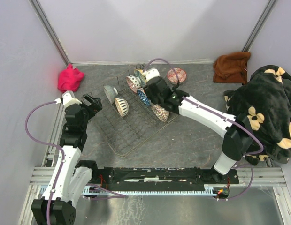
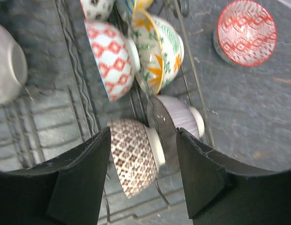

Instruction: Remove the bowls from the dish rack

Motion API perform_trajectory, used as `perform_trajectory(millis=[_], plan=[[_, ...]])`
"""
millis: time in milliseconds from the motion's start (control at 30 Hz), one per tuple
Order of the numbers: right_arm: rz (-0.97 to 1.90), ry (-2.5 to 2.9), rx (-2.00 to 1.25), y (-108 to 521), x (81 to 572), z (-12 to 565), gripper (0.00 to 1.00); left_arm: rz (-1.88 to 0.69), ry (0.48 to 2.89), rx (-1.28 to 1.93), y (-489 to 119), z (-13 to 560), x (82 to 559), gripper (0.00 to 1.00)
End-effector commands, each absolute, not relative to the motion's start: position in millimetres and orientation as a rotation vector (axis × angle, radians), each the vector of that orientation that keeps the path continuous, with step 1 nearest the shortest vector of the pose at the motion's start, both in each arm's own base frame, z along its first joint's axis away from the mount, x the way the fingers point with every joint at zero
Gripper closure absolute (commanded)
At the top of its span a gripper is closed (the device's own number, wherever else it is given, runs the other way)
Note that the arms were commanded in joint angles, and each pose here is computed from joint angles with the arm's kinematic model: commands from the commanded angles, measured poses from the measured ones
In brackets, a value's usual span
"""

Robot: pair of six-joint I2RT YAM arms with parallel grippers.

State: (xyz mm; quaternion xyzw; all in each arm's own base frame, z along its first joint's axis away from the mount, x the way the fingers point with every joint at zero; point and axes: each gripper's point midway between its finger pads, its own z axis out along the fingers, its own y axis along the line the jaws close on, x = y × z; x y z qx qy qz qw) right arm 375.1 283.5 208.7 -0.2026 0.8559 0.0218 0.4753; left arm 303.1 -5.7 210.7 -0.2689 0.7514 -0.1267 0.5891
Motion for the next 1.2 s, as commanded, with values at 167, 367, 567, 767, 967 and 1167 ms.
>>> perform_trajectory(millis=[167,367,567,767,967,1167], plan=[[-0.410,2.003,-0.675,274.6,319.7,191.2,0.37,-0.304,1.742,-0.616,-7.1,215.3,311.2,0.01],[-0.567,1.990,-0.728,275.4,315.5,172.7,0.39,-0.303,1.744,-0.619,-6.8,213.3,311.8,0.01],[-0.732,1.963,-0.748,272.6,322.9,155.2,0.45,-0.295,1.742,-0.625,-5.4,211.7,312.0,0.01],[-0.819,1.937,-0.745,270.7,327.6,146.3,0.51,-0.296,1.740,-0.626,-5.4,211.1,312.6,0.01],[-0.887,1.908,-0.734,268.1,331.0,142.4,0.71,-0.295,1.740,-0.629,-5.0,209.1,313.2,0.01],[-0.938,1.889,-0.730,266.2,332.9,135.9,0.77,-0.300,1.739,-0.631,-5.6,207.8,313.9,0.01]])
